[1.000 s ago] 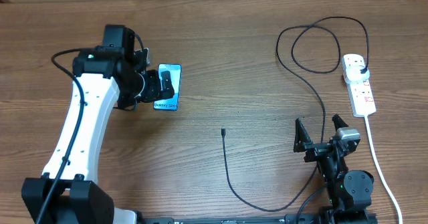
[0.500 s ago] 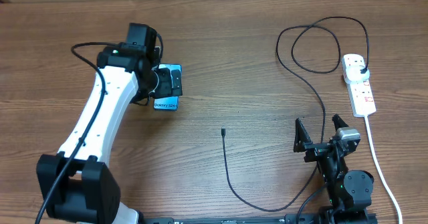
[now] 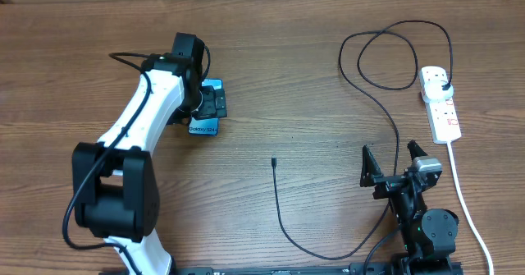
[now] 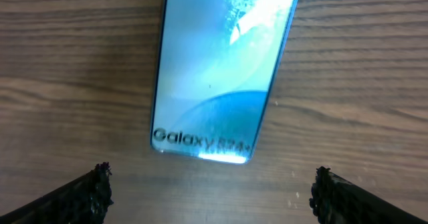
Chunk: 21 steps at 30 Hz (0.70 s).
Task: Plug charger to phone and switch on socket
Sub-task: 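Lower the left gripper and grasp the phone's top edge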
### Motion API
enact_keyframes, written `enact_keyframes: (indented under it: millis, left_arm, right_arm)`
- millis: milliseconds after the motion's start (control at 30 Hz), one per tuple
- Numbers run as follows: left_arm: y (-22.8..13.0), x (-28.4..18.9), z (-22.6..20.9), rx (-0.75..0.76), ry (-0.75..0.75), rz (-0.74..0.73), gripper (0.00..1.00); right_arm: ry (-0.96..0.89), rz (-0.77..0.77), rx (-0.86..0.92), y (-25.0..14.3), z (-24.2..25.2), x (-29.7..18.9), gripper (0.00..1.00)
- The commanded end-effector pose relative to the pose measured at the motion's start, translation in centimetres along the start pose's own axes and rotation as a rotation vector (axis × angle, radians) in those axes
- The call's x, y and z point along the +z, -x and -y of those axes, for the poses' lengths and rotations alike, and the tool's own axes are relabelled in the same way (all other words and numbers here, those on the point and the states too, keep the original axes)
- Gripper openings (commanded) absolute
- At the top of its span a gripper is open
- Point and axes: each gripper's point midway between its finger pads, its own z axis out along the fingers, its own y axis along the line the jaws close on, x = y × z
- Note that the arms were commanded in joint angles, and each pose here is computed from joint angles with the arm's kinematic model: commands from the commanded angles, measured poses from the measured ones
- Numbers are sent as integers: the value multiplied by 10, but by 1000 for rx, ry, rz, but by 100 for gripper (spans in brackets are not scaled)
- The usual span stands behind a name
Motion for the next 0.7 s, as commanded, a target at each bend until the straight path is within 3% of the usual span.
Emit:
enact_keyframes:
  millis: [0,433,667]
  left_arm:
    - [3,12,-1,-4,24,-11,100]
    - [20,68,3,61,26,-6,100]
    - [17,74,1,67,31,-25,100]
  right_arm:
    - [5,-6,-4,-4,-1,1,100]
    - [6,-6,-4,-4,-1,1,100]
    - [6,-6,-4,-4,-1,1,100]
